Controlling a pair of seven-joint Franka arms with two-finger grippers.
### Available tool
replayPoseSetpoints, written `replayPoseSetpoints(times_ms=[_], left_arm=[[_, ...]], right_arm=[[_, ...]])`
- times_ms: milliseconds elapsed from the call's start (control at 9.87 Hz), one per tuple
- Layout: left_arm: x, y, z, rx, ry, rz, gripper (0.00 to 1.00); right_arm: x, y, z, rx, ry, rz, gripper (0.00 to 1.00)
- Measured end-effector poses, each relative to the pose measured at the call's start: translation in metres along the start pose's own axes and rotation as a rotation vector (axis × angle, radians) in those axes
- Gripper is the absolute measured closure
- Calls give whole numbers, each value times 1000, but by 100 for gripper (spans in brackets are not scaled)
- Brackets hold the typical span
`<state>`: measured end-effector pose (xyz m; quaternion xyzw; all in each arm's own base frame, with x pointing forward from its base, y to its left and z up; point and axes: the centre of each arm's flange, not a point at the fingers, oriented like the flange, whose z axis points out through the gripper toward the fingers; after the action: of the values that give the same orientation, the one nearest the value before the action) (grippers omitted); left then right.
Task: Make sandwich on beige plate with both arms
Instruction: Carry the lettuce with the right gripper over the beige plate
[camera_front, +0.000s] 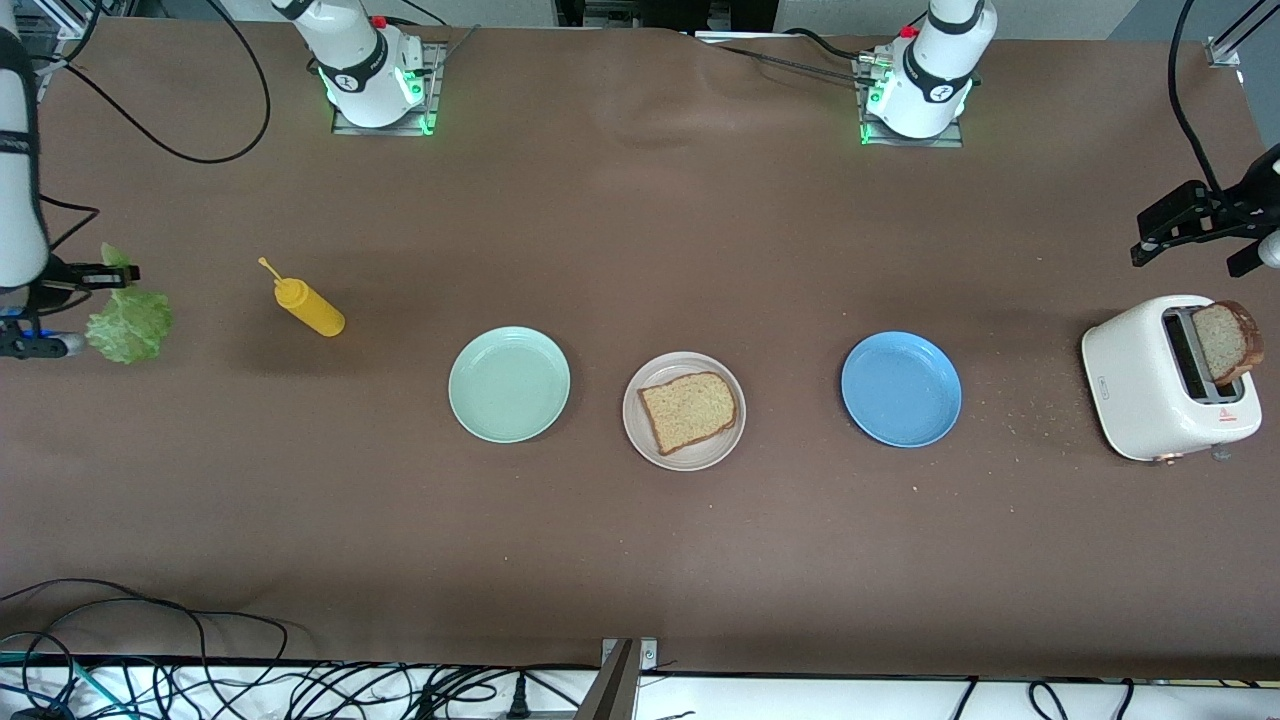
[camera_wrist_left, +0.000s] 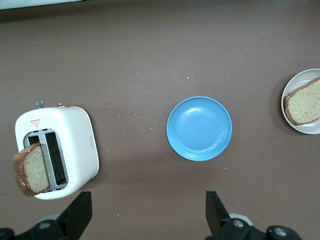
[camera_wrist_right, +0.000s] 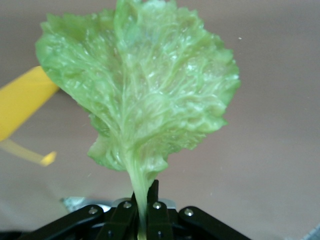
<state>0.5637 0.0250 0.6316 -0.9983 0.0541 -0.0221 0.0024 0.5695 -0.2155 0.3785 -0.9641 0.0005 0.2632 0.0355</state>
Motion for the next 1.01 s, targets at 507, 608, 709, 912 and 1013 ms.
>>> replayPoseSetpoints(times_ms=[507, 608, 709, 912, 1013], left_arm=[[0, 0, 0, 0, 0, 0, 0], [0, 0, 0, 0, 0, 0, 0], [0, 0, 0, 0, 0, 0, 0], [0, -1, 0, 0, 0, -1, 0], [0, -1, 0, 0, 0, -1, 0]], right_arm=[[7, -150, -75, 49, 51, -83, 96], [8, -179, -79, 101, 56, -41, 96], [8, -209, -81, 128, 53, 1, 96], [6, -291, -86, 137, 85, 63, 96], [4, -337, -86, 140, 114, 103, 96]])
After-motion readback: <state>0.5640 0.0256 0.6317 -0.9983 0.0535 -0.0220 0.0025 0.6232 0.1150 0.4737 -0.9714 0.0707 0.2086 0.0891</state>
